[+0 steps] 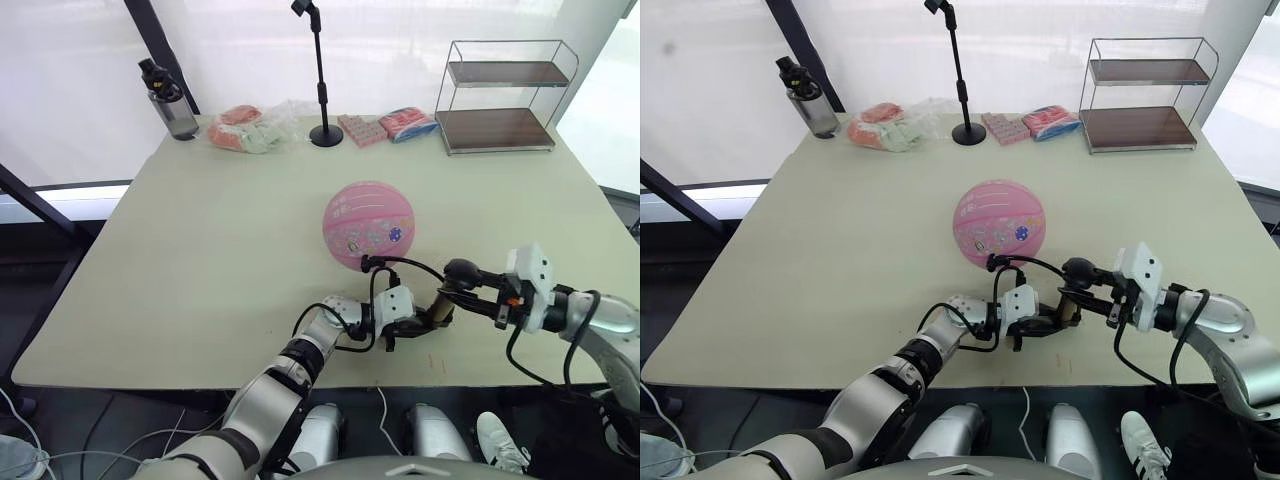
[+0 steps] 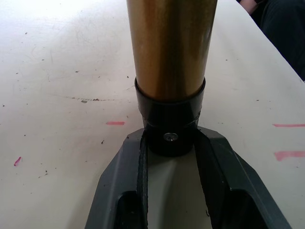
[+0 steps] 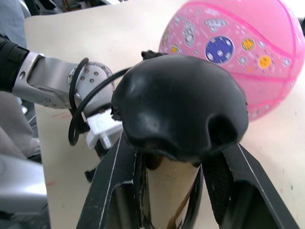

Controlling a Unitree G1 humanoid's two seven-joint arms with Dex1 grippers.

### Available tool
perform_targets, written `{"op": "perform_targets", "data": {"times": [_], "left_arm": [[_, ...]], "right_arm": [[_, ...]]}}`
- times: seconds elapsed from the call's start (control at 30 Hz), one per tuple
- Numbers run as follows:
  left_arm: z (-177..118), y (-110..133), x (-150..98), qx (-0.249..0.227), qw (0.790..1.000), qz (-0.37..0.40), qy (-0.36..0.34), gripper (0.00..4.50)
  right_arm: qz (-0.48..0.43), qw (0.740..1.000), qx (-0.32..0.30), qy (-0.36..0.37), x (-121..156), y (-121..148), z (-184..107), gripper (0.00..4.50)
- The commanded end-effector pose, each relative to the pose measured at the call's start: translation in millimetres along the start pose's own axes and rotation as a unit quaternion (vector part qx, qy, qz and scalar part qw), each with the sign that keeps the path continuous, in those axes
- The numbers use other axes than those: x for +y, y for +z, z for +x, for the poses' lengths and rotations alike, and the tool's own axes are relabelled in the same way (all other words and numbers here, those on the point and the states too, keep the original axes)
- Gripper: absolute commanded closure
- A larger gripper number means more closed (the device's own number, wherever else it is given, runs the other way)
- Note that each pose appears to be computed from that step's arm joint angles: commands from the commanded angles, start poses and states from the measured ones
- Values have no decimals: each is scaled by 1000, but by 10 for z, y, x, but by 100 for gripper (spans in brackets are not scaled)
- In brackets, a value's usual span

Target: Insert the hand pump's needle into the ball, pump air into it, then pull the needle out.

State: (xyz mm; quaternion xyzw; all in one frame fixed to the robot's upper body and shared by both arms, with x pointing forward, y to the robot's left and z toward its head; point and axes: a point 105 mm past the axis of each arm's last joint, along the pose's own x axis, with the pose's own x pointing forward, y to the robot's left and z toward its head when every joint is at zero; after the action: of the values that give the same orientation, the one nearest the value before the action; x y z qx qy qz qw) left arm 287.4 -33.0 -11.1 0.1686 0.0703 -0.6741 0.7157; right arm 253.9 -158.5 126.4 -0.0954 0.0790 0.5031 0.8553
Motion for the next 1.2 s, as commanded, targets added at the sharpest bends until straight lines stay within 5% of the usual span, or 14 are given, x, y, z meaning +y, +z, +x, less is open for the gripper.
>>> {"op": "perform_targets", "data": {"times": [0.03,0.4,0.73,0.9,1.2], "left_arm": [[-63,-315,-195,40,998,-48,-20,341],[-41,-296,-201,40,998,-43,-25,341],[-44,-298,-204,39,998,-45,-26,341],[-46,-299,-207,39,998,-45,-27,341],[-44,-300,-209,39,998,-44,-25,341]], "right_arm": [[-21,1000,-13,-17,-126,333,-218,342],[-53,996,-76,-9,-126,1190,-571,342],[-71,993,-89,-17,-138,1590,-733,342],[-59,995,-82,-8,-122,1608,-696,342],[-25,999,-28,14,-46,1185,-462,342]]}}
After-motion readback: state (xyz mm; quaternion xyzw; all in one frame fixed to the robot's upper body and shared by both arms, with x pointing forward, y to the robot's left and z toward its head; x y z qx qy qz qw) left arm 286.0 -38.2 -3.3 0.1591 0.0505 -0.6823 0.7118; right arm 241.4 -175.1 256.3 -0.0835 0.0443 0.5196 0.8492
